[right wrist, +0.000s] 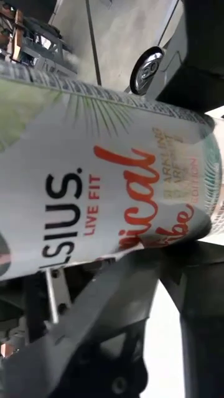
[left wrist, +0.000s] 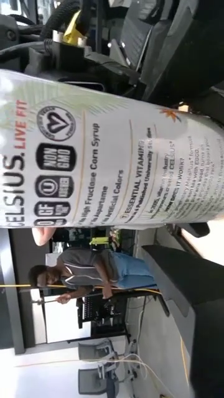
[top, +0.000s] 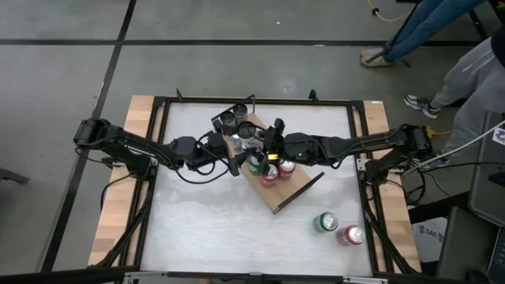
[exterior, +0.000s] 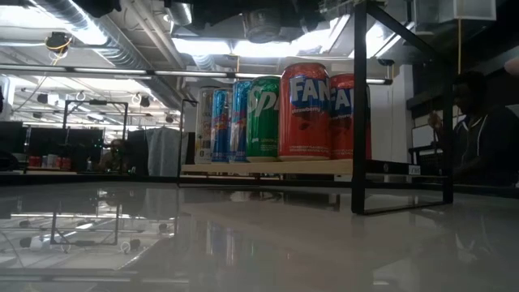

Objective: Place canned beverage on shelf
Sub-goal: Put the white yellow soda can on the shelf aligned with the other white yellow soda cans

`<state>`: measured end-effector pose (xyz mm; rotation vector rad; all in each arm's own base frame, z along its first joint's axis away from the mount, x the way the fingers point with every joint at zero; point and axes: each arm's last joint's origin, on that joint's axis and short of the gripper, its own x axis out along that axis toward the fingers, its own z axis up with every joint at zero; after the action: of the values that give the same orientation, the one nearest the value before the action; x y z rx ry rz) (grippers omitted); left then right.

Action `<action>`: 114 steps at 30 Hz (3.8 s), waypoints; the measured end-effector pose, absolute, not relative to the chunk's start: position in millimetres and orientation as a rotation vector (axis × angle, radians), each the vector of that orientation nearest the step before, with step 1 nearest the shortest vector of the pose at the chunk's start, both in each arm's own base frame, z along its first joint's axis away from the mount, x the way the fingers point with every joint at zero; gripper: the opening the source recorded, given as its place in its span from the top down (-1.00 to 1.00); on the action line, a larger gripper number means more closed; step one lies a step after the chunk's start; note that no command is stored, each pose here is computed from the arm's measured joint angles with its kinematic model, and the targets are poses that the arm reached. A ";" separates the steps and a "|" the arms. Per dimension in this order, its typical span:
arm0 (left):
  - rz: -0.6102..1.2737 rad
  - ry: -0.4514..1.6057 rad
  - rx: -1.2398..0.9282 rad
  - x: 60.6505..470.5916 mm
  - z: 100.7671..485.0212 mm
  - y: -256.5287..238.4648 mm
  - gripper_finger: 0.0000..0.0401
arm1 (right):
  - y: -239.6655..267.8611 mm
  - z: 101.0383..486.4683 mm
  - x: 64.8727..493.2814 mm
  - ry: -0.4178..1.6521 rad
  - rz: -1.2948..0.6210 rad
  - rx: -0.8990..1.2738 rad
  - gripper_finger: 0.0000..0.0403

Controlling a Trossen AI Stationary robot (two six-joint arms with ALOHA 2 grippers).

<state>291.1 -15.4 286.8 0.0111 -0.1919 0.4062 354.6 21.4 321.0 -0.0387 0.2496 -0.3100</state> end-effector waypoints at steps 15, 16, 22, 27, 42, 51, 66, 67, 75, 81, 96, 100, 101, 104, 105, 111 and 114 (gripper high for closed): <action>0.406 -0.196 0.014 291.6 286.7 -14.0 -0.70 | 21.3 320.9 354.5 0.251 -0.310 -0.039 -0.23; 0.401 -0.196 0.015 291.7 286.7 -13.4 -0.67 | 21.3 320.9 354.5 0.251 -0.310 -0.039 -0.23; 0.397 -0.193 0.021 292.1 286.4 -9.7 -0.43 | 20.8 320.3 354.4 0.257 -0.312 -0.040 -0.23; 0.399 -0.190 0.044 292.1 286.6 -9.7 -0.20 | 21.1 320.3 354.4 0.258 -0.311 -0.043 -0.23; 0.402 -0.188 0.053 292.0 286.7 -9.6 -0.07 | 21.1 320.1 354.3 0.260 -0.310 -0.044 -0.23; 0.409 -0.183 0.061 292.0 286.4 -9.3 -0.06 | 15.3 319.8 354.9 0.264 -0.292 -0.038 -0.45; 0.417 -0.182 0.057 292.0 286.2 -8.8 -0.06 | 12.9 330.2 326.8 0.398 -0.229 -0.055 -0.97; 0.417 -0.182 0.057 292.0 286.2 -8.8 -0.06 | 12.6 332.1 322.7 0.411 -0.228 -0.060 -0.96; 0.409 -0.169 0.053 292.3 284.8 -9.1 -0.06 | 10.1 362.1 286.1 0.396 -0.190 -0.256 -0.95; 0.333 -0.118 0.026 294.1 278.7 -11.2 -0.07 | 10.0 405.2 272.8 0.264 -0.165 -0.320 -0.95; 0.270 -0.072 0.036 295.0 274.2 -13.1 -0.08 | 7.9 440.0 308.5 0.166 0.137 -0.313 -0.95; 0.263 -0.039 0.042 295.2 271.0 -14.7 -0.09 | 8.6 431.6 320.9 0.229 0.153 -0.309 -0.95; 0.261 -0.031 0.043 295.2 270.2 -15.1 -0.09 | 8.8 430.0 323.4 0.234 0.154 -0.309 -0.95; 0.257 -0.027 0.032 295.1 269.6 -16.3 -0.09 | 8.9 423.9 329.9 0.253 0.158 -0.308 -0.95; 0.254 -0.027 0.029 295.1 269.6 -16.6 -0.09 | 8.9 422.2 331.4 0.260 0.159 -0.307 -0.95; 0.227 -0.027 0.026 295.3 269.5 -17.1 -0.09 | 9.0 416.0 337.9 0.280 0.157 -0.280 -0.95; 0.228 -0.025 0.026 295.3 269.3 -17.1 -0.09 | 6.6 413.8 338.0 0.300 0.152 -0.274 -0.95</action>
<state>295.3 -17.1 269.3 0.0262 -0.0249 0.2277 338.0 6.6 413.8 -0.2736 0.2999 0.1515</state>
